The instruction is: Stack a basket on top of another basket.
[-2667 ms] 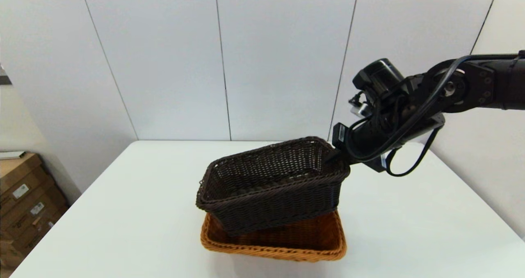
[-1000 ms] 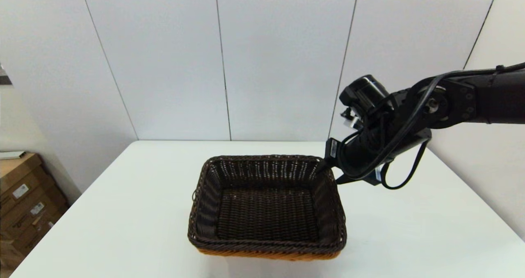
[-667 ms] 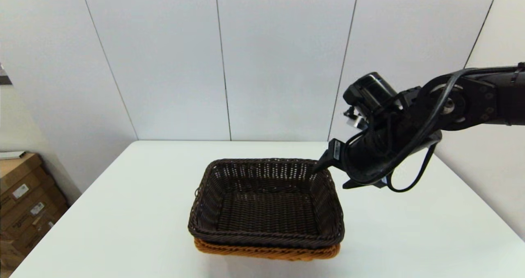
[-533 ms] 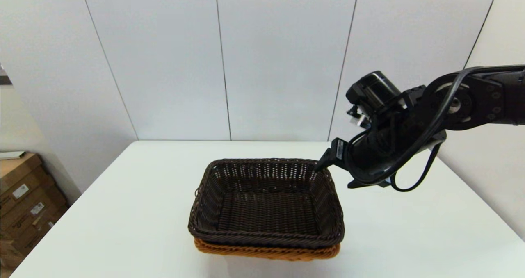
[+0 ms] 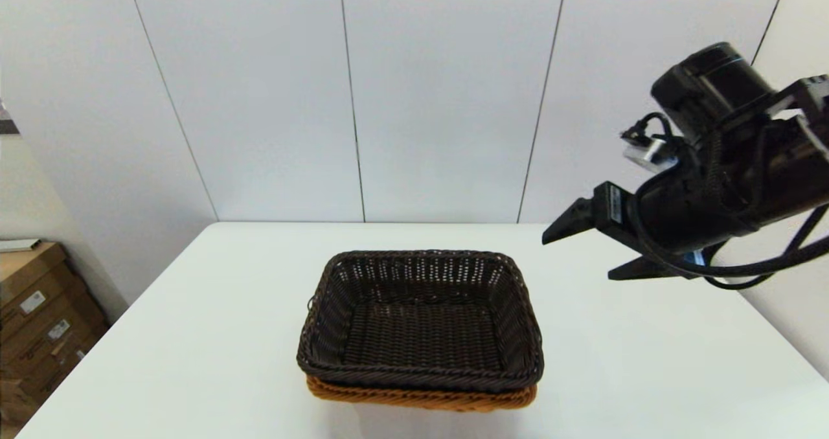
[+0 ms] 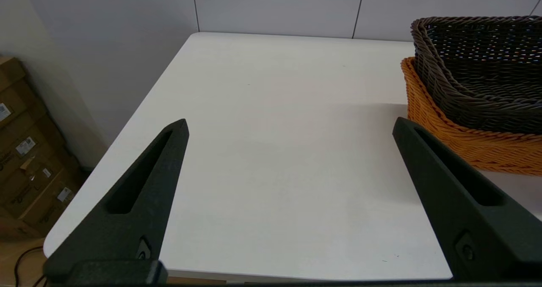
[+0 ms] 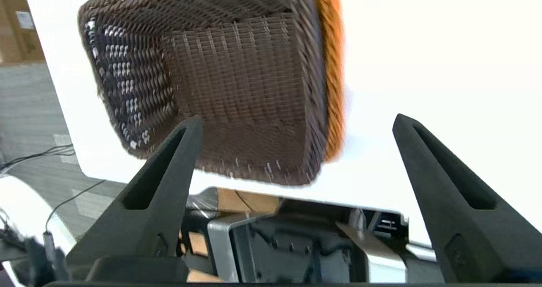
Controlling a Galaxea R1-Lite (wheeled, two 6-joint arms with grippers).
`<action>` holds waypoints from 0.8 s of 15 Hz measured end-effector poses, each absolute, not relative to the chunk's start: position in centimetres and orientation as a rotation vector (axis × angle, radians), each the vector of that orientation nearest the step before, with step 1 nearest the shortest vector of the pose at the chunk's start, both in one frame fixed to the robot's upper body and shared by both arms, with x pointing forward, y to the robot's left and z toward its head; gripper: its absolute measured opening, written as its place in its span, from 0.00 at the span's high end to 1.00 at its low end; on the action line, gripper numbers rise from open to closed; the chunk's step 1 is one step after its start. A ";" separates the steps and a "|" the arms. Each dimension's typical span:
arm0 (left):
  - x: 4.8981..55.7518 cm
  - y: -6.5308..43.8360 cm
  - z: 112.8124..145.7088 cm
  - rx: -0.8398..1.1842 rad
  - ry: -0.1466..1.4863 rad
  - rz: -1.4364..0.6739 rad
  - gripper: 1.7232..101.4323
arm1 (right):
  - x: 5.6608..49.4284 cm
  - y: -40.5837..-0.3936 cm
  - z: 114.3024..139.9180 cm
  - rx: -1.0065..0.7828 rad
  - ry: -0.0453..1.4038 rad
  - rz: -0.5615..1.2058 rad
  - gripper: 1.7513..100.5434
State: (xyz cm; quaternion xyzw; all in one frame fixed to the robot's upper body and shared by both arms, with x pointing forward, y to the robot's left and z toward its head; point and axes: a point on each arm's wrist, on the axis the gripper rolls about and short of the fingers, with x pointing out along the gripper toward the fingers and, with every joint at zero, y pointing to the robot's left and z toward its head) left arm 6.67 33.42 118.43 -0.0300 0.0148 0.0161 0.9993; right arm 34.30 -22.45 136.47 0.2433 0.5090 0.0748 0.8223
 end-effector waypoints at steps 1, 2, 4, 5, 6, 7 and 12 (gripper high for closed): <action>6.7 33.4 118.4 -0.060 0.030 0.033 0.04 | 33.4 -23.0 137.1 0.523 1.067 0.161 0.09; 6.7 33.4 118.4 -0.060 0.029 0.033 0.04 | 32.5 -23.6 137.7 0.531 1.045 0.160 0.08; 6.7 33.4 118.4 -0.060 0.029 0.032 0.04 | 30.1 -25.0 138.9 0.526 0.997 0.112 0.07; 6.7 33.4 118.4 -0.060 0.029 0.032 0.04 | 28.7 -25.7 139.4 0.520 0.961 0.077 0.07; 6.7 33.4 118.4 -0.060 0.029 0.032 0.04 | 27.1 -26.5 139.8 0.520 0.923 0.048 0.06; 6.7 33.4 118.4 -0.060 0.029 0.033 0.04 | 25.4 -27.2 140.0 0.528 0.894 0.033 0.06; 6.7 33.4 118.4 -0.061 0.029 0.032 0.04 | 15.0 -31.9 137.7 0.593 0.792 -0.054 0.04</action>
